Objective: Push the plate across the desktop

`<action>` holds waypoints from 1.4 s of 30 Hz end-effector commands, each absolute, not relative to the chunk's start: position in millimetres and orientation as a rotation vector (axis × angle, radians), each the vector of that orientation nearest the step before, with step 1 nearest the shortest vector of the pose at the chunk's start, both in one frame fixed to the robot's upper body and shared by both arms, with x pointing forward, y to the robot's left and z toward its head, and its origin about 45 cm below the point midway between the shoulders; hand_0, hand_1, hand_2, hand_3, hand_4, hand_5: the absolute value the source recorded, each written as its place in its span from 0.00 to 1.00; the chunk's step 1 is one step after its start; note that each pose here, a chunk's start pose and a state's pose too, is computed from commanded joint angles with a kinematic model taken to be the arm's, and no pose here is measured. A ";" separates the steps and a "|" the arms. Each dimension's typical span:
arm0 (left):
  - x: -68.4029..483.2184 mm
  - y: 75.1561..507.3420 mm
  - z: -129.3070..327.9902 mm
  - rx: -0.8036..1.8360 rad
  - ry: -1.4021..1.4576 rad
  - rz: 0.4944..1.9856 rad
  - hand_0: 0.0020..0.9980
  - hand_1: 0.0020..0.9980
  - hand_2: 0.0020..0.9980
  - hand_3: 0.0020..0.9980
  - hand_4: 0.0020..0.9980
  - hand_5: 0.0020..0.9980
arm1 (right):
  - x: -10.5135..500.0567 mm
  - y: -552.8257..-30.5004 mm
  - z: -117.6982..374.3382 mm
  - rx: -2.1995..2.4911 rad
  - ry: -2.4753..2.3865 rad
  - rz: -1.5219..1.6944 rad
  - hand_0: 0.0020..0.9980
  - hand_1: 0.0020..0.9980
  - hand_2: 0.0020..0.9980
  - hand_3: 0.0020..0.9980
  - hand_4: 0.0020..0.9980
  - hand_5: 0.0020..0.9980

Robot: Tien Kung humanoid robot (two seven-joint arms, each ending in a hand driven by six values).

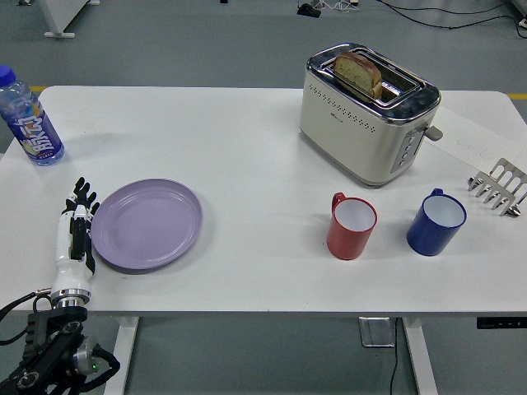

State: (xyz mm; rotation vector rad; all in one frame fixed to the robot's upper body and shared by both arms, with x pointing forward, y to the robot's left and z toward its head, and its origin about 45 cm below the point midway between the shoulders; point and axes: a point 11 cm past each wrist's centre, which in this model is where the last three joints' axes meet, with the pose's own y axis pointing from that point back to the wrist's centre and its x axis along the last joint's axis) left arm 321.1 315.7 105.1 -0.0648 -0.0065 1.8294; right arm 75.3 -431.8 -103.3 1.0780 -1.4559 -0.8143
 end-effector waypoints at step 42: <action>328.8 252.3 102.4 -0.076 0.024 1.675 0.90 0.94 0.99 0.97 0.54 1.00 | 73.1 -433.5 -103.0 1.074 -1.458 -0.816 0.65 0.63 0.71 0.65 0.21 0.27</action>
